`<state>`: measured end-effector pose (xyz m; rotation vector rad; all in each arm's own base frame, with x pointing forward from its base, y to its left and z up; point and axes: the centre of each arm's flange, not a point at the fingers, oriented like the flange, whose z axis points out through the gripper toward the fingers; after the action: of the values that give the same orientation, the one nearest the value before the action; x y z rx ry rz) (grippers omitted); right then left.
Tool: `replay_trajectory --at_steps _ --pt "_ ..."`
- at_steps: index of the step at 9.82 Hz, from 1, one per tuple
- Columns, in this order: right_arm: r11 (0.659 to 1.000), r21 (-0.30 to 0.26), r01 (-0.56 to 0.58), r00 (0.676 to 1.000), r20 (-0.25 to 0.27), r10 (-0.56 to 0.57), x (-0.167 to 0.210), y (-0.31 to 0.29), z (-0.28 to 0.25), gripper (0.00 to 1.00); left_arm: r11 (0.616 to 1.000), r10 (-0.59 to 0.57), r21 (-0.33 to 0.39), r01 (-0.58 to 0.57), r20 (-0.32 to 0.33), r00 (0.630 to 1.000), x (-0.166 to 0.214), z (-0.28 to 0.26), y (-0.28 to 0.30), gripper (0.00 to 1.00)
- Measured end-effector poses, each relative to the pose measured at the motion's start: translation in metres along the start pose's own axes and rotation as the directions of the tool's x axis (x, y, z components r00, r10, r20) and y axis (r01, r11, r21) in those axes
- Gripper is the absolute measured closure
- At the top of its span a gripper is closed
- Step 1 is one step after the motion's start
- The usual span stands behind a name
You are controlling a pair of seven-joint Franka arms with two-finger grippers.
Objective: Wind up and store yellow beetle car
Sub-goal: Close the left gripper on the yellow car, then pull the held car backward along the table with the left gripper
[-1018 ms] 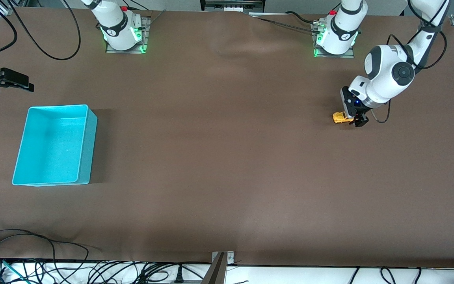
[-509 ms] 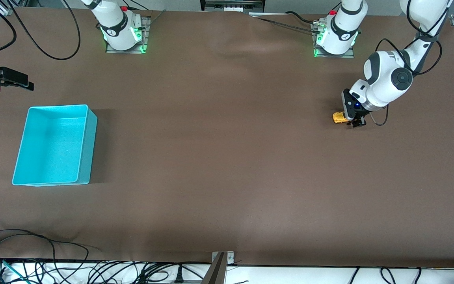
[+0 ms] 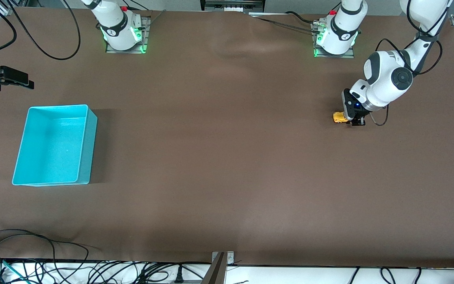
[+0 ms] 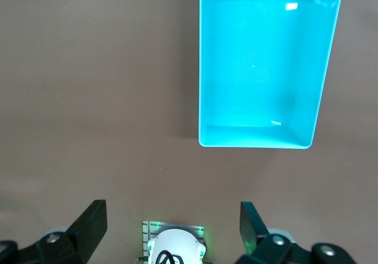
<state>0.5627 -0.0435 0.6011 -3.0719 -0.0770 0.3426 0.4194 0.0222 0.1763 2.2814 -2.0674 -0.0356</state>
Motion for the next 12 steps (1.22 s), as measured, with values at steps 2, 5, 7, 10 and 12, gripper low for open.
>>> replay_trajectory --at_steps 2,5,7,10,12 --pt "1.000 0.000 -0.001 1.000 0.000 0.001 0.000 0.000 0.000 0.00 1.000 0.002 0.031 -0.002 -0.001 1.000 0.001 -0.010 -0.010 0.50" --pt "1.000 0.001 -0.003 1.000 0.000 0.003 0.000 0.002 0.000 0.00 0.996 0.024 0.090 -0.024 -0.004 1.000 0.012 -0.043 -0.047 0.50" --pt "1.000 0.001 -0.004 1.000 0.001 0.004 0.000 0.002 0.000 0.00 0.998 0.042 0.056 -0.041 -0.009 0.999 0.023 -0.071 -0.084 0.50" --pt "1.000 0.001 -0.004 1.000 -0.002 0.004 -0.001 0.002 -0.001 0.00 0.996 0.085 0.033 -0.084 -0.019 0.996 0.038 -0.062 -0.127 0.50" --pt "1.000 -0.002 0.000 1.000 -0.020 0.000 -0.006 -0.002 -0.010 0.00 0.996 0.090 -0.011 -0.090 -0.028 0.996 0.039 -0.026 -0.140 0.50"
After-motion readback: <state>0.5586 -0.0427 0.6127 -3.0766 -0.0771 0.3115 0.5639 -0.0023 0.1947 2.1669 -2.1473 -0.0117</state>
